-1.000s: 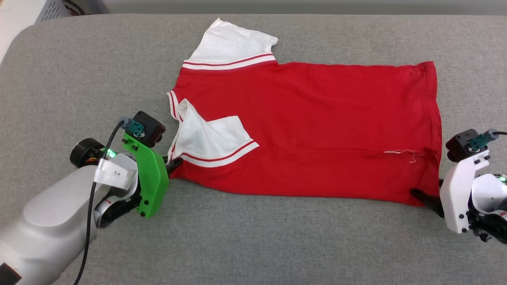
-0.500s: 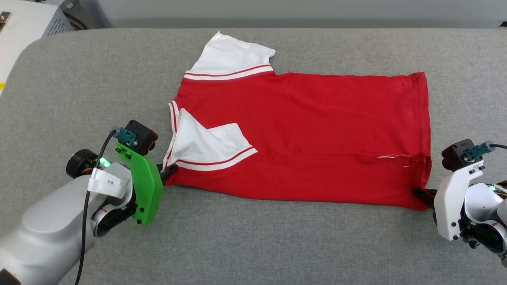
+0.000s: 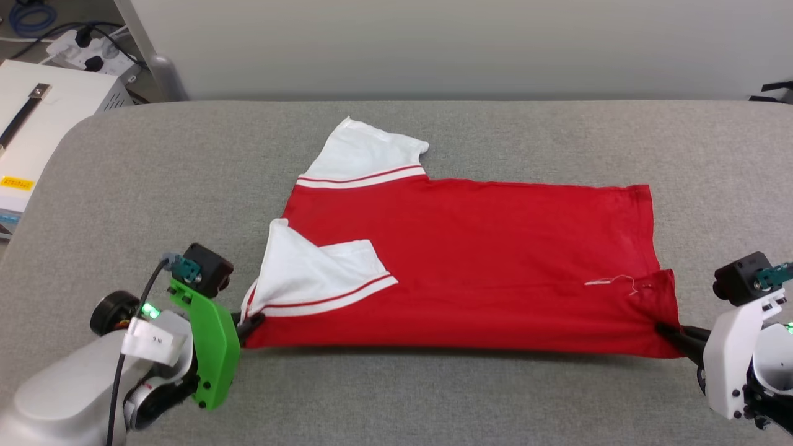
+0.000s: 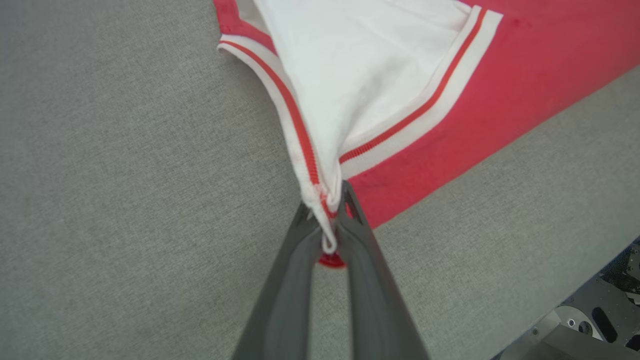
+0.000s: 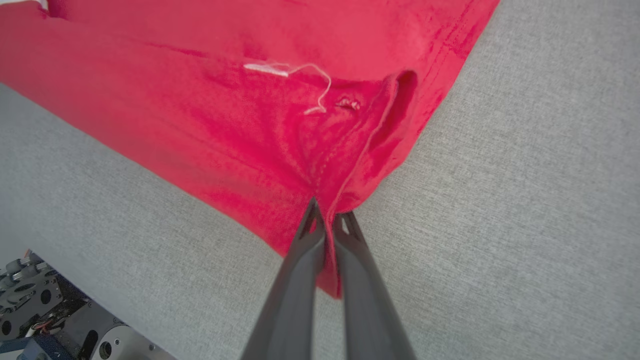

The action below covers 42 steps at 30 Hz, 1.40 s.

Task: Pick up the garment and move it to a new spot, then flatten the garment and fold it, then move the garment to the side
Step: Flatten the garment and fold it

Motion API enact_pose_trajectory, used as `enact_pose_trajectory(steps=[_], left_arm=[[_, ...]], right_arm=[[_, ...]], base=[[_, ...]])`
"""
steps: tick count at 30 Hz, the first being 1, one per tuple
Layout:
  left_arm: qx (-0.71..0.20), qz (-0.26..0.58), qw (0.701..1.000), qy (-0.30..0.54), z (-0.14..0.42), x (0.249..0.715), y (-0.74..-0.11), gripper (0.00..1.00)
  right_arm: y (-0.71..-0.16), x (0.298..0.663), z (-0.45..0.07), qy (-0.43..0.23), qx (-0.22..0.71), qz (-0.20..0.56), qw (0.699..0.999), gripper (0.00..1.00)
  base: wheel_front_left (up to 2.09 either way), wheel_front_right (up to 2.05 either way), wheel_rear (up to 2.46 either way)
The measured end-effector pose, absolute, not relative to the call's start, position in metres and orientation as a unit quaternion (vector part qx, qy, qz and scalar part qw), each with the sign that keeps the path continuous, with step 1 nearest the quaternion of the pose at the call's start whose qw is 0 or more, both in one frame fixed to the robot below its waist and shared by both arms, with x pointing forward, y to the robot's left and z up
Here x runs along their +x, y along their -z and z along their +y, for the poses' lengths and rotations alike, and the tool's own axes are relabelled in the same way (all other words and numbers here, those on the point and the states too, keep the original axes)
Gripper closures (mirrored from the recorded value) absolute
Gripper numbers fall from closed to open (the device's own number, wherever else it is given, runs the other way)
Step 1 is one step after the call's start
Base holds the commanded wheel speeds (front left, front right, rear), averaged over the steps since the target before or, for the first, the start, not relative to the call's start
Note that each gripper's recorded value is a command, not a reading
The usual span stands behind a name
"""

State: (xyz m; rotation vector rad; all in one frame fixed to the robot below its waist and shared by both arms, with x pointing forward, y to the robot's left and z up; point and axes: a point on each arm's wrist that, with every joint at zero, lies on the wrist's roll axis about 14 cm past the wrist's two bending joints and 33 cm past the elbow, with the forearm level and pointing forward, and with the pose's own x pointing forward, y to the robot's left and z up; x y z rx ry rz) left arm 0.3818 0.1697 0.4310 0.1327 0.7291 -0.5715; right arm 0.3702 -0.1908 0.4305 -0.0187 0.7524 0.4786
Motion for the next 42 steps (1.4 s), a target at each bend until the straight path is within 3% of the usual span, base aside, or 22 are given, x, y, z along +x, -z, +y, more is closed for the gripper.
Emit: enact_pose_trajectory(steps=[10, 22, 23, 24, 25, 26, 33, 42], left_arm=[[0.038, 0.402, 0.874, 0.27, 0.165, 0.328, -0.4, 1.0], [0.015, 0.447, 0.861, 0.242, 0.169, 0.321, -0.361, 1.0], [0.013, 0.447, 0.862, 0.24, 0.17, 0.322, -0.36, 0.85], [0.01, 0.445, 0.864, 0.238, 0.17, 0.323, -0.36, 0.29], [0.008, 0.439, 0.867, 0.235, 0.171, 0.325, -0.361, 0.0], [0.008, 0.434, 0.871, 0.232, 0.172, 0.327, -0.362, 0.0], [0.045, 0.376, 0.898, 0.225, 0.18, 0.336, -0.38, 0.0], [0.072, 0.253, 0.943, 0.204, 0.189, 0.385, -0.445, 0.0]], right_arm=[[-0.414, 0.329, -0.207, -0.206, 0.02, 0.399, 0.893, 1.0], [-0.373, 0.314, -0.205, -0.175, 0.052, 0.449, 0.875, 1.0], [-0.37, 0.314, -0.205, -0.171, 0.054, 0.447, 0.876, 1.0], [-0.369, 0.315, -0.205, -0.169, 0.055, 0.443, 0.879, 0.81], [-0.369, 0.317, -0.206, -0.165, 0.056, 0.437, 0.882, 0.56], [-0.369, 0.319, -0.207, -0.162, 0.052, 0.43, 0.887, 0.0], [-0.402, 0.351, -0.219, -0.12, 0.06, 0.304, 0.943, 0.0], [-0.479, 0.39, -0.222, -0.08, 0.057, 0.109, 0.989, 0.0]], base=[[0.0, 0.0, 0.0], [0.0, 0.0, 0.0], [0.0, 0.0, 0.0], [0.0, 0.0, 0.0], [0.0, 0.0, 0.0], [0.0, 0.0, 0.0], [0.0, 0.0, 0.0], [0.0, 0.0, 0.0]])
